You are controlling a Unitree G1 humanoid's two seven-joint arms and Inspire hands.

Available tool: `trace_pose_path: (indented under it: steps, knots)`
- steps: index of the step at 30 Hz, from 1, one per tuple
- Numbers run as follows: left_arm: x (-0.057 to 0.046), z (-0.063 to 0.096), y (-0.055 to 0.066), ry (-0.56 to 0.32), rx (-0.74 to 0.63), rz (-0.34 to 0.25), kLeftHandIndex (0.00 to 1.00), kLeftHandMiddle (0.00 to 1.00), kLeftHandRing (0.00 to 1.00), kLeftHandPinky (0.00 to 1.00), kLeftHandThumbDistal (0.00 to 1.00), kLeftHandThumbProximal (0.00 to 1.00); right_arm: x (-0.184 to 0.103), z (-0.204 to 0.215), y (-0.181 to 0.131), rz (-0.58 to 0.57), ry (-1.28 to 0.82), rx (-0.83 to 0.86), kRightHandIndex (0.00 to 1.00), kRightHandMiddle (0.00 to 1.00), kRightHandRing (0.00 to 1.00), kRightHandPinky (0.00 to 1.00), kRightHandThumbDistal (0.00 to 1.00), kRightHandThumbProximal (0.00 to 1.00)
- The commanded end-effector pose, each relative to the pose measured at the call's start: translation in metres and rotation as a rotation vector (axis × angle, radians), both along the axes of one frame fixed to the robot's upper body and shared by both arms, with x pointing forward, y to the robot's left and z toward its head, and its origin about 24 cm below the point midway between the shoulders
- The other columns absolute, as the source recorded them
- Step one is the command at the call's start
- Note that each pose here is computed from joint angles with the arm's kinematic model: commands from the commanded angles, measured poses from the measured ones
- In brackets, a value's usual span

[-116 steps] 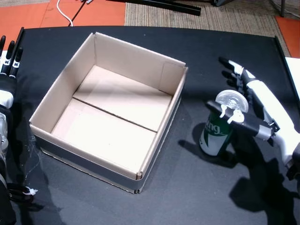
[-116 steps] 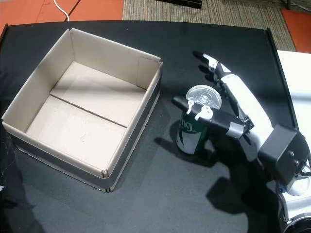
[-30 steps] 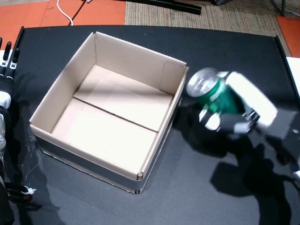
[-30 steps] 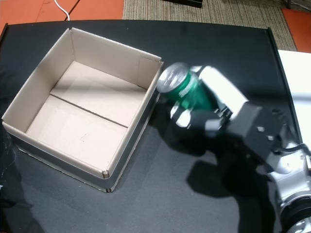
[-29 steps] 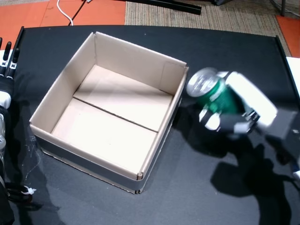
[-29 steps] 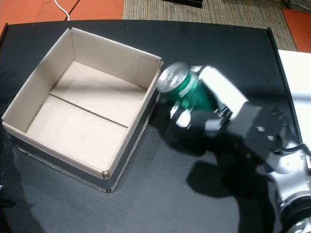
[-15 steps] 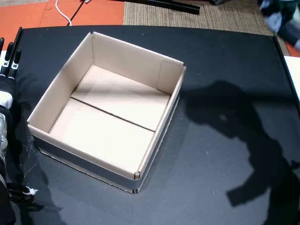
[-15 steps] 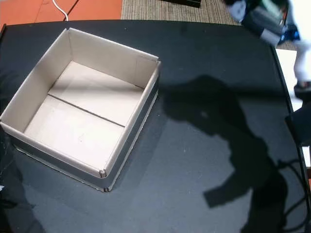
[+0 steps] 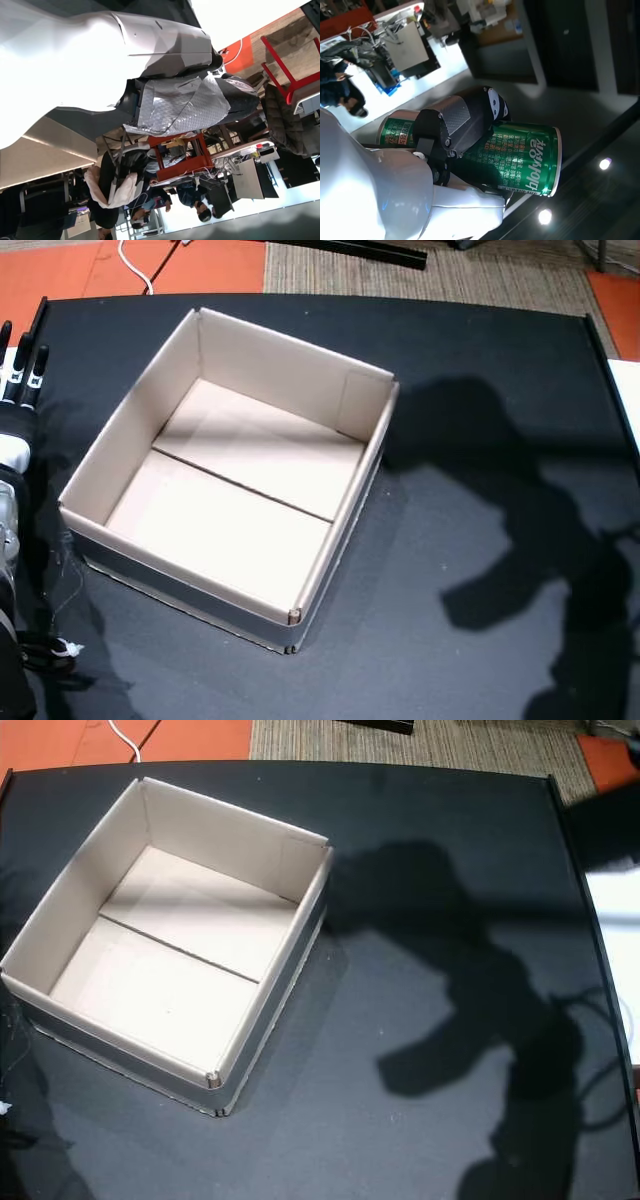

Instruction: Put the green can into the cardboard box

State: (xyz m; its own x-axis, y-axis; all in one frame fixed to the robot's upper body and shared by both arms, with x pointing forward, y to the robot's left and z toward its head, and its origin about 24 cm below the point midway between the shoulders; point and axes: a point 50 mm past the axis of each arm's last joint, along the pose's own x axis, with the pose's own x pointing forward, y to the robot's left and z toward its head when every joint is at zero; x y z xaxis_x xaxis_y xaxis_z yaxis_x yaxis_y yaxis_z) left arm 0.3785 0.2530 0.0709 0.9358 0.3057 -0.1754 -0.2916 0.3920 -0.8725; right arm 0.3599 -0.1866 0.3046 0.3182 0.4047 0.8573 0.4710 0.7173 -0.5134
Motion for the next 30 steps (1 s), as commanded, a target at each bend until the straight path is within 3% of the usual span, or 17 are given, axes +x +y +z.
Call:
trace_pose_path:
  steps: [1,6,10,15,18,20,21,24,26,27,28,29,30]
  knots:
    - [0.0,-0.002,-0.004,0.008,0.0,-0.015,0.41,0.4,0.49,0.81,0.0,0.98,0.003,0.021,0.016,0.025,-0.002,-0.027,0.0,0.0,0.08,0.33,0.09,0.0]
    - [0.0,-0.003,-0.005,-0.001,-0.007,-0.022,0.36,0.4,0.5,0.82,0.0,0.97,0.013,0.034,0.054,0.063,0.122,-0.186,0.0,0.0,0.11,0.34,0.15,0.0]
    - [0.0,-0.005,-0.006,-0.003,-0.021,-0.025,0.4,0.4,0.5,0.79,0.0,0.97,0.017,0.036,0.086,0.085,0.195,-0.31,0.0,0.0,0.1,0.33,0.21,0.0]
    - [0.0,-0.005,-0.008,0.002,-0.036,-0.023,0.43,0.42,0.51,0.78,0.0,0.97,0.019,0.023,0.122,0.127,0.269,-0.452,0.0,0.0,0.13,0.33,0.13,0.0]
    - [0.0,-0.005,-0.009,0.0,-0.037,-0.024,0.42,0.41,0.5,0.75,0.0,0.97,0.019,0.012,0.14,0.145,0.285,-0.516,0.0,0.0,0.08,0.31,0.27,0.0]
    - [0.001,-0.005,-0.01,0.007,-0.035,-0.023,0.43,0.42,0.49,0.74,0.0,0.96,0.017,0.004,0.15,0.158,0.275,-0.544,0.06,0.05,0.12,0.3,0.35,0.0]
    - [0.001,-0.006,-0.01,-0.001,-0.037,-0.027,0.43,0.43,0.51,0.75,0.0,0.97,0.017,-0.002,0.154,0.16,0.281,-0.563,0.1,0.09,0.17,0.31,0.34,0.0]
    - [0.001,-0.005,-0.012,-0.012,-0.041,-0.031,0.39,0.43,0.54,0.74,0.0,0.99,0.018,-0.014,0.16,0.164,0.317,-0.603,0.09,0.09,0.19,0.31,0.36,0.0]
    - [0.001,-0.005,-0.012,-0.005,-0.039,-0.03,0.37,0.43,0.53,0.74,0.0,0.97,0.02,-0.022,0.16,0.164,0.353,-0.618,0.21,0.16,0.24,0.33,0.36,0.0]
    - [0.002,-0.004,-0.012,-0.001,-0.037,-0.029,0.37,0.45,0.56,0.76,0.0,0.95,0.02,-0.027,0.161,0.159,0.36,-0.63,0.19,0.15,0.23,0.33,0.37,0.0]
    - [0.002,-0.004,-0.013,0.001,-0.036,-0.028,0.37,0.46,0.58,0.77,0.0,0.92,0.021,-0.032,0.161,0.153,0.364,-0.642,0.22,0.16,0.24,0.33,0.39,0.0]
    - [0.002,-0.004,-0.013,-0.001,-0.036,-0.028,0.39,0.49,0.61,0.79,0.0,0.89,0.022,-0.038,0.161,0.14,0.374,-0.659,0.39,0.22,0.25,0.34,0.5,0.0]
    - [0.002,-0.004,-0.013,-0.003,-0.033,-0.03,0.4,0.51,0.63,0.82,0.0,0.88,0.023,-0.044,0.161,0.13,0.395,-0.678,0.43,0.23,0.26,0.33,0.45,0.0]
